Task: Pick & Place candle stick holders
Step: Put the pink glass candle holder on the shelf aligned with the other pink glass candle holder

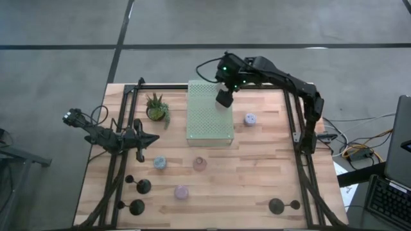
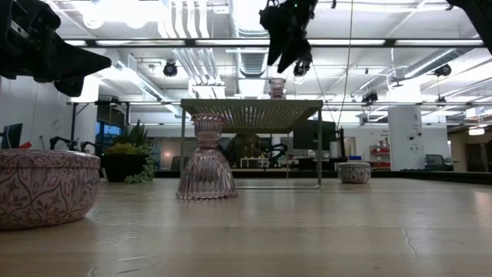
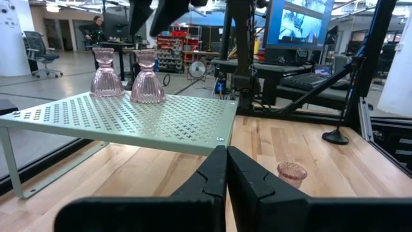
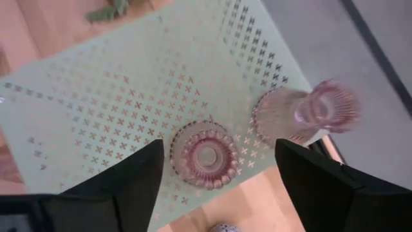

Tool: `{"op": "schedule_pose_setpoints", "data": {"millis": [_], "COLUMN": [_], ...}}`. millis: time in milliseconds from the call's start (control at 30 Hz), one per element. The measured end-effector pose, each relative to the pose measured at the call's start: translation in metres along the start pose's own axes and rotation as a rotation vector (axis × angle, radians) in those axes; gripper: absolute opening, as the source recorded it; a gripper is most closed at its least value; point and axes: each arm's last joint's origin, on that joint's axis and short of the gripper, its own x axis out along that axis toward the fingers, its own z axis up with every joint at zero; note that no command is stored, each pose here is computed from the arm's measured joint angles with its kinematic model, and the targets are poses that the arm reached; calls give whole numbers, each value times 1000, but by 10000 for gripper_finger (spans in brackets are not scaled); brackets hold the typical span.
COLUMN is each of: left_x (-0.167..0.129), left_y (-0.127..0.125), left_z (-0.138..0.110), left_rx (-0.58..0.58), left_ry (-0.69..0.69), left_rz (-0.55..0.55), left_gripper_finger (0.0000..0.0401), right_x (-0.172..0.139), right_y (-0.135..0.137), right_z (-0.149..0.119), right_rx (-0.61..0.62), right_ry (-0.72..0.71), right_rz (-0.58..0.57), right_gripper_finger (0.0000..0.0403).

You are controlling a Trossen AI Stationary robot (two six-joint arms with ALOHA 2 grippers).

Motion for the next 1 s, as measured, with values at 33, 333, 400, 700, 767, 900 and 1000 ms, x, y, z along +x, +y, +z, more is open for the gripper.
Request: {"op": "schedule_pose_setpoints", "data": {"millis": [33,333,400,700,767,900,1000], "left_x": [0,0,0,0,0,0,0], "left_y": [0,0,0,0,0,0,0], "left_z": [0,0,0,0,0,0,0], "left_rx": [0,0,0,0,0,0,0], "left_ry": [0,0,0,0,0,0,0], "left_rz": [0,0,0,0,0,0,0], "left_gripper_finger": [14,14,14,14,14,14,14], "right_x": [-5,-38,-41,-52,-55,-53,-43], "right_y": [1,30,42,106,121,152,175], "right_z": [0,-4,-6,-19,-23,-29,-35], "right_rx": [-2,-69,-97,-260,-292,-354,-400], "right_ry": [-14,-96,-101,-142,-157,-177,-160], "right_rz": [2,54,71,158,187,238,262], "right_gripper_finger": [300,314,311,302,303,306,306]}}
